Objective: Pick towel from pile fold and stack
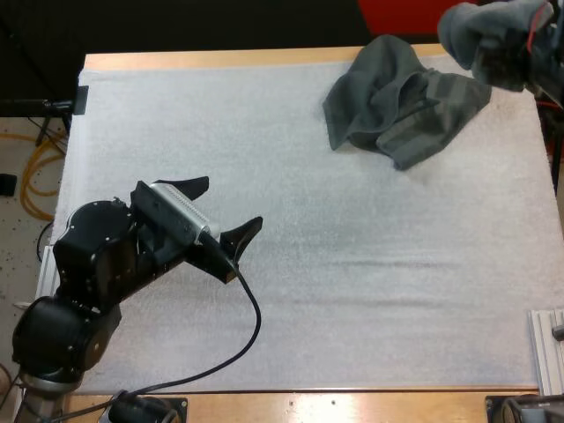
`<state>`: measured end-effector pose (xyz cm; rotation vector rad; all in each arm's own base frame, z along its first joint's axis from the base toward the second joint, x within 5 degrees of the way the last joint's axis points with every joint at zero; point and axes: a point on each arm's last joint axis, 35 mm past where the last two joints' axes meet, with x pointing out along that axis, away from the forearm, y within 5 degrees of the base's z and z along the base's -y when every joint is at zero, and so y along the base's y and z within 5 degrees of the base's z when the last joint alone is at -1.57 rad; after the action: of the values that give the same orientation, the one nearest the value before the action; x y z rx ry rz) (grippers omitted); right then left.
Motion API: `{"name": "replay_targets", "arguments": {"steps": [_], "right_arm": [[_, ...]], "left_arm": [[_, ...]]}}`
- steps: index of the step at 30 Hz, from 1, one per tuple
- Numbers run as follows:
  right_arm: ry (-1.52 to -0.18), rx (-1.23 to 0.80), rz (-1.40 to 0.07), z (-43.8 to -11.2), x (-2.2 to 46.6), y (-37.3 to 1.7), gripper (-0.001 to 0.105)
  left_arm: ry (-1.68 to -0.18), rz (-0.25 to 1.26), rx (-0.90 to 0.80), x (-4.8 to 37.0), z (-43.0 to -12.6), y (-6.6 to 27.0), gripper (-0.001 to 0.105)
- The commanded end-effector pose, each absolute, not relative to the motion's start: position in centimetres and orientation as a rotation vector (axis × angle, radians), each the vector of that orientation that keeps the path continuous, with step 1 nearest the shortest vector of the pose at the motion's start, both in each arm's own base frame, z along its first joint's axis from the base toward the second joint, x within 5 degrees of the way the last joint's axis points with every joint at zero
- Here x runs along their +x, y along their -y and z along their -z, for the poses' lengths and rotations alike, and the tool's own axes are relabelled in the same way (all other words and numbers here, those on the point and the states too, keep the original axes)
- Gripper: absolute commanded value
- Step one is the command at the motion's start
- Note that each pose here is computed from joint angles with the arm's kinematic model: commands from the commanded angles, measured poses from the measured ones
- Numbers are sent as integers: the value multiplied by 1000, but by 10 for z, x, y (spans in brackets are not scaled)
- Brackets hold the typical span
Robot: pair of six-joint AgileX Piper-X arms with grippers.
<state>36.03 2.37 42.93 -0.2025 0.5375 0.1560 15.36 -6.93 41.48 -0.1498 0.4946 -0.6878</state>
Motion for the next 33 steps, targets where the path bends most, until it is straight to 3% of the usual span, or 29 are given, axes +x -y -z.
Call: {"name": "replay_targets", "arguments": {"steps": [1,8,13,17,21,23,26,28,30,31,33], "right_arm": [[-574,-201,-188,-436,345,-25,1],[-794,-151,-326,-426,289,-28,1],[-926,-137,-416,-386,261,-57,1],[-941,-147,-539,-364,253,-98,1],[-855,-155,-745,-368,237,-147,3],[-841,-170,-802,-369,228,-163,10],[-886,-219,-823,-354,223,-170,33],[-940,-268,-821,-332,226,-167,60],[-995,-289,-777,-313,229,-159,78],[-1042,-297,-735,-301,231,-153,82],[-1094,-302,-682,-288,233,-143,80]], "left_arm": [[-484,703,-160,147,-420,68,85],[-544,698,-148,124,-417,60,85],[-584,690,-148,108,-415,54,85],[-576,686,-147,104,-416,52,85],[-576,686,-147,104,-416,52,85],[-577,685,-150,104,-416,52,85],[-577,685,-151,104,-416,52,85],[-577,685,-151,104,-416,52,85],[-577,685,-151,104,-416,52,85],[-577,685,-151,104,-416,52,85],[-577,685,-151,104,-416,52,85]]}}
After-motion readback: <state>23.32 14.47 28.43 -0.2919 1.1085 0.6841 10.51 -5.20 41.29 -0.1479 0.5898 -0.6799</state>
